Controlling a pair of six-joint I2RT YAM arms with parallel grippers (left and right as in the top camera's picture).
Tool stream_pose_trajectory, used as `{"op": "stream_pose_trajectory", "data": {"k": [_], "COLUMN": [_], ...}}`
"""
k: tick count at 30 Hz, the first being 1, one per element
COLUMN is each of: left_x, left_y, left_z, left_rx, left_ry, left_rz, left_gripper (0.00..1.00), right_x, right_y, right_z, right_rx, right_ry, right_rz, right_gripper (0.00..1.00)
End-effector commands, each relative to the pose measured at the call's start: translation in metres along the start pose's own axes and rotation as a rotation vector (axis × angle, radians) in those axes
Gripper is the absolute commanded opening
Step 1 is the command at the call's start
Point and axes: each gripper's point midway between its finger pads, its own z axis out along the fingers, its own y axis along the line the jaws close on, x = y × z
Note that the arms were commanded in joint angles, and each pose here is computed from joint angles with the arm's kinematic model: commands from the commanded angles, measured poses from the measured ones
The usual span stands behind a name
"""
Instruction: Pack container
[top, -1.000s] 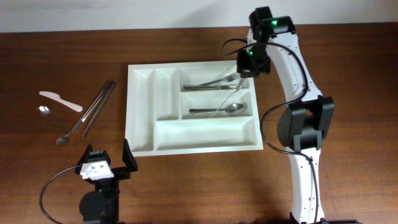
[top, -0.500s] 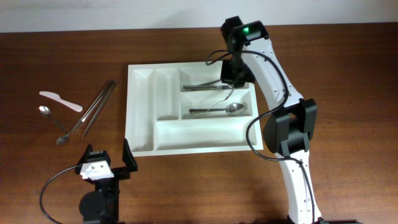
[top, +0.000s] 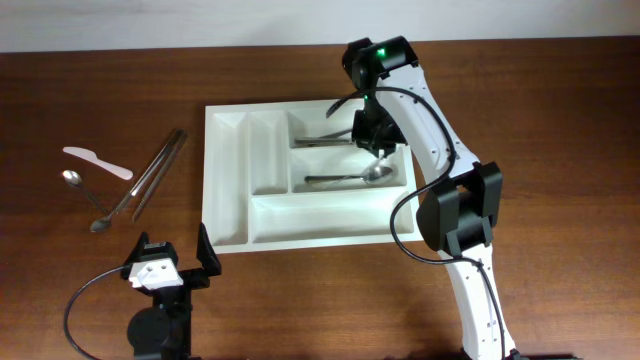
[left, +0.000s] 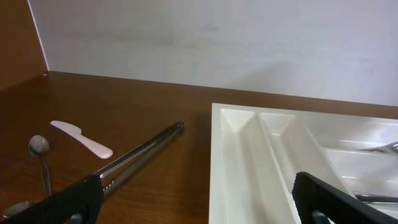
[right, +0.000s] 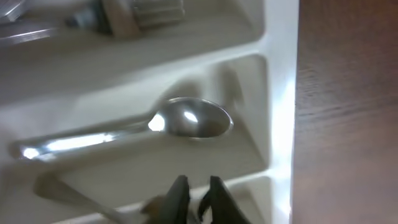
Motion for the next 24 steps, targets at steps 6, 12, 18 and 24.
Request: {"op": "stream_pose_trajectory", "data": {"k": [6,12,18,24], "left_x": [0.001,0.001,0.001,0.001], "left_y": [-0.003,-0.003,-0.003,-0.003], "left_z": [0.000,0.000,0.000,0.000], "left_rx": [0.015,0.015,0.015,0.015], "left_ry": [-0.001,-0.001,-0.001,-0.001], "left_rz": [0.016,0.016,0.016,0.016], "left_gripper": [0.99,0.99,0.99,0.99], "right_x": [0.000,-0.023,-0.063,-0.105], "right_y": [0.001,-0.014,-0.065,-0.150], "right_z": [-0.021,-0.025,-0.042,-0.058], "right_rx": [-0.009,0.036,0.032,0.006], "right_ry": [-0.054,-0.140,-0.212,-0.269], "right_rz": [-0.018,0.011,0.143,0.344], "right_gripper": [0.39,0.42,0.50,0.88]}}
